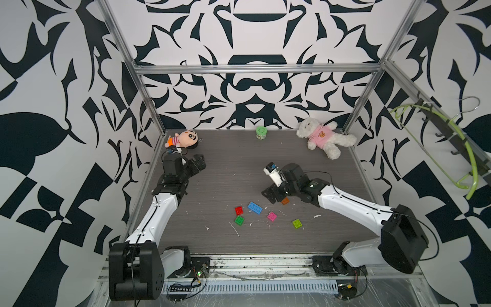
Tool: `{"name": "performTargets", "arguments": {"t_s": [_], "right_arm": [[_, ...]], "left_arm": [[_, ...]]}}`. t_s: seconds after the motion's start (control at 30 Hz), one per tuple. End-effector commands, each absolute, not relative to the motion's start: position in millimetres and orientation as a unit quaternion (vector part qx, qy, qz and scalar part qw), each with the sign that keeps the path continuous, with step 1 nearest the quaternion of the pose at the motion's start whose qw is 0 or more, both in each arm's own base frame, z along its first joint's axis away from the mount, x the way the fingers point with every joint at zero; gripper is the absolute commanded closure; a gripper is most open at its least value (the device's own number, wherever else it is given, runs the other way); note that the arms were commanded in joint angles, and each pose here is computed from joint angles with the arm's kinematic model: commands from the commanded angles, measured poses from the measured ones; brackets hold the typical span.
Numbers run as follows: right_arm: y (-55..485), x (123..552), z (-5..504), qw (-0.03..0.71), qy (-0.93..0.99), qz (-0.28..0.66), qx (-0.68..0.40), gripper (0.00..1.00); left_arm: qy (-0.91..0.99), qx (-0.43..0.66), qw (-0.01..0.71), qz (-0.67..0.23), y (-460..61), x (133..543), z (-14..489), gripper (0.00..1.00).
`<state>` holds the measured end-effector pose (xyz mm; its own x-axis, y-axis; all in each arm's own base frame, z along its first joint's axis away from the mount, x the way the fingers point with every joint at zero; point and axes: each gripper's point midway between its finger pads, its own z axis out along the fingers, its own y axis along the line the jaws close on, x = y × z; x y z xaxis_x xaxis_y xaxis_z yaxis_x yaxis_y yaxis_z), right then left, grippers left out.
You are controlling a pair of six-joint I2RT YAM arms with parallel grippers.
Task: Assemble the letter v with lego
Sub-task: Pick up the lego brick from the center of the board.
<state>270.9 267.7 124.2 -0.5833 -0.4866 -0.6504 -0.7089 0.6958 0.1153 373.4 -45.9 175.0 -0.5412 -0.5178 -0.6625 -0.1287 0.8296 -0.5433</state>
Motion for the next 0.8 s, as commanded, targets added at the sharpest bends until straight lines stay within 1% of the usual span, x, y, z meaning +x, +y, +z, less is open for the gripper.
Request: {"name": "performTargets", "arguments": {"t_s": [0.0,0.07,0.13,0.2,0.27,0.33,0.37,0.53,0.63,0.67,0.73,0.77], "right_arm": [[262,252,105,0.239,0.884,0.139,-0.377,0.15],[267,250,97,0.221,0.884,0.135,-0.389,0.16],[278,242,91,0.202,0.875,0.147,-0.415,0.2],[288,231,81,0.185,0.862,0.144,-0.45,0.21],[298,227,74,0.177,0.854,0.139,-0.47,0.26],[306,228,72,0.179,0.849,0.14,-0.478,0.28],[309,230,71,0.181,0.847,0.141,-0.48,0.28],[328,230,65,0.18,0.831,0.148,-0.505,0.31],[333,234,55,0.174,0.826,0.128,-0.52,0.42],[334,235,53,0.17,0.825,0.124,-0.525,0.47],[334,237,49,0.169,0.823,0.118,-0.529,0.52],[334,238,49,0.169,0.822,0.116,-0.532,0.57]], "left_arm": [[0.877,-0.211,0.33,-0.277,-83,346,136,0.01],[0.893,-0.198,0.302,-0.268,-102,339,125,0.01],[0.904,-0.192,0.275,-0.265,-119,333,114,0.01],[0.908,-0.197,0.242,-0.281,-135,325,102,0.01],[0.898,-0.216,0.219,-0.314,-146,317,96,0.01],[0.884,-0.239,0.214,-0.341,-149,310,92,0.01],[0.874,-0.242,0.226,-0.355,-149,307,100,0.01],[0.887,-0.264,0.226,-0.305,-127,281,93,0.01],[0.893,-0.276,0.231,-0.27,-112,270,90,0.01],[0.894,-0.278,0.227,-0.267,-110,267,89,0.01],[0.897,-0.281,0.214,-0.265,-110,263,83,0.01],[0.898,-0.283,0.205,-0.268,-112,263,81,0.01]]}}
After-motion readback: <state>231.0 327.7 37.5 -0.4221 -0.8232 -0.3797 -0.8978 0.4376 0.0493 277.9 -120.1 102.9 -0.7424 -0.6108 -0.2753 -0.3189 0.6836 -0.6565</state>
